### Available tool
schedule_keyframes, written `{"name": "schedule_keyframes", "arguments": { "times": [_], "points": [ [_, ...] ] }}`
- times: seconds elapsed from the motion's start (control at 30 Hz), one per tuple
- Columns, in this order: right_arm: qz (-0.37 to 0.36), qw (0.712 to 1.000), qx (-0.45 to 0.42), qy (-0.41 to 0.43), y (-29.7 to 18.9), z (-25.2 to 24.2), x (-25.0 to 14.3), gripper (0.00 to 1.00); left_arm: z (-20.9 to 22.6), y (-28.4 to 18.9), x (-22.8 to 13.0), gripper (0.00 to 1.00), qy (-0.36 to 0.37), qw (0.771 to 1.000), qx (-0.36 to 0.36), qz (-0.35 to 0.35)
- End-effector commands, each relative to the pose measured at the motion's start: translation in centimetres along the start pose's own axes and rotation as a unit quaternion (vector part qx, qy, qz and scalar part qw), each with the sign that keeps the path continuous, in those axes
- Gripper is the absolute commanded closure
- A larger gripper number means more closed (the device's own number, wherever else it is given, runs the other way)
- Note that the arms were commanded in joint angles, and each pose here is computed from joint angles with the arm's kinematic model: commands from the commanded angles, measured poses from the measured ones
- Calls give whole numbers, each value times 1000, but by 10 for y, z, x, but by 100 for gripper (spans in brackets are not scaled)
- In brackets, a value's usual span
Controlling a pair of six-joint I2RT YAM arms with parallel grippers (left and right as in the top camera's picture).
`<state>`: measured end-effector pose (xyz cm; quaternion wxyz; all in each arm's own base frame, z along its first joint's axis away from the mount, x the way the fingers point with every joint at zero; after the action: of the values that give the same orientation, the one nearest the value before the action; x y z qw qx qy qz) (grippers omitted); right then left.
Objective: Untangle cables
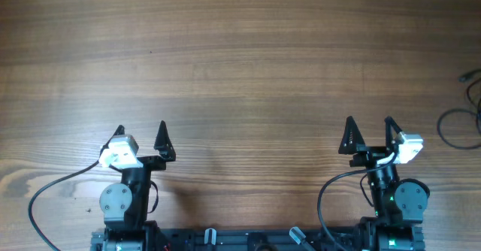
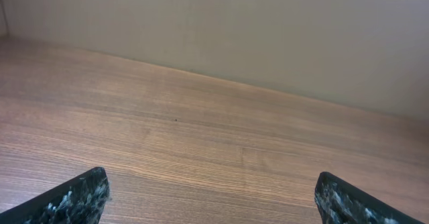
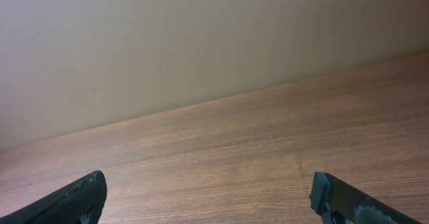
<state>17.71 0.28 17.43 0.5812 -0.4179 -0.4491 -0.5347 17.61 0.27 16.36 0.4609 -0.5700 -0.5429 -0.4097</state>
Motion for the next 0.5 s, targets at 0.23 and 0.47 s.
{"name": "schedule_keyframes", "arguments": {
  "times": [0.23, 0.47],
  "points": [
    [-7, 1000, 7, 2, -1, 2, 2, 0, -1, 0, -1, 0, 12, 1000, -9, 0],
    [-6, 1000, 7, 2, -1, 2, 2, 0, -1, 0, -1, 0, 12, 1000, -9, 0]
  ]
}}
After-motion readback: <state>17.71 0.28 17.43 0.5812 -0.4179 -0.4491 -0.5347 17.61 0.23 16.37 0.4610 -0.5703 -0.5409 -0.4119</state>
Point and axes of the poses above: each gripper's point midway between its finger pads, its own y axis out along the fingers, its own z axis along the line the jaws close on, x = y × z, the point moved 7 cm from there along -y, back along the fingers, and after that the axes turned 2 degrees about -y, right-handed, at the moved point
